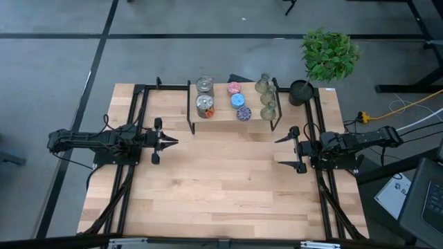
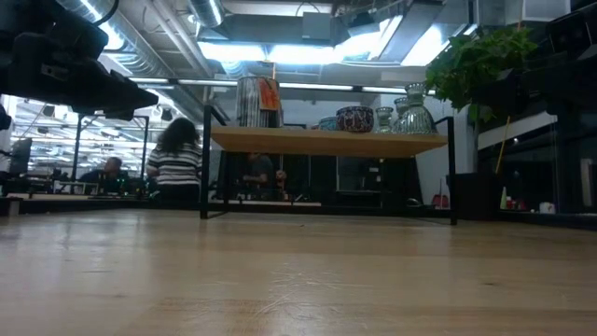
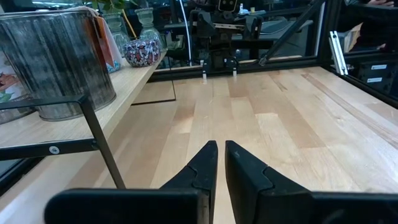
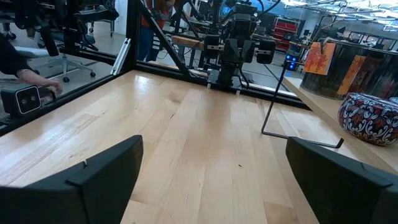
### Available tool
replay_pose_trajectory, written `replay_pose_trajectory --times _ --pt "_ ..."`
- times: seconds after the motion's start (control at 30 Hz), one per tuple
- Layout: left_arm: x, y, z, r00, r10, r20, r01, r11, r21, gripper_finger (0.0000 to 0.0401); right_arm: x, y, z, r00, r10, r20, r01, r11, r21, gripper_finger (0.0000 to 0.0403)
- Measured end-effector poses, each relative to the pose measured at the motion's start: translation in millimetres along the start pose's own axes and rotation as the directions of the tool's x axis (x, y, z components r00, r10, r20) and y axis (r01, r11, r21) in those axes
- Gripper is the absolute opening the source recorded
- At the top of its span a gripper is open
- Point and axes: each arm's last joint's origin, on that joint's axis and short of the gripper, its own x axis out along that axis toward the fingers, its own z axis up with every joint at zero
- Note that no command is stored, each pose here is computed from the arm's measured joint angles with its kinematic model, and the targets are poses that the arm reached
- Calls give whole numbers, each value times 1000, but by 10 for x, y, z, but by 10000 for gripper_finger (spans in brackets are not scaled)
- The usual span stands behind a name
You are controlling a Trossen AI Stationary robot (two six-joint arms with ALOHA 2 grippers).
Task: Pick & Place candle stick holders
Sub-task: Return to Home Position
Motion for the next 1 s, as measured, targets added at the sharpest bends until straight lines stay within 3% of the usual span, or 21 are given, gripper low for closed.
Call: replay_pose_trajectory --times 1.0 --pt "0 0 0 1000 1 0 -1 1000 0 28 0 0 0 1000 0 0 0 1000 0 398"
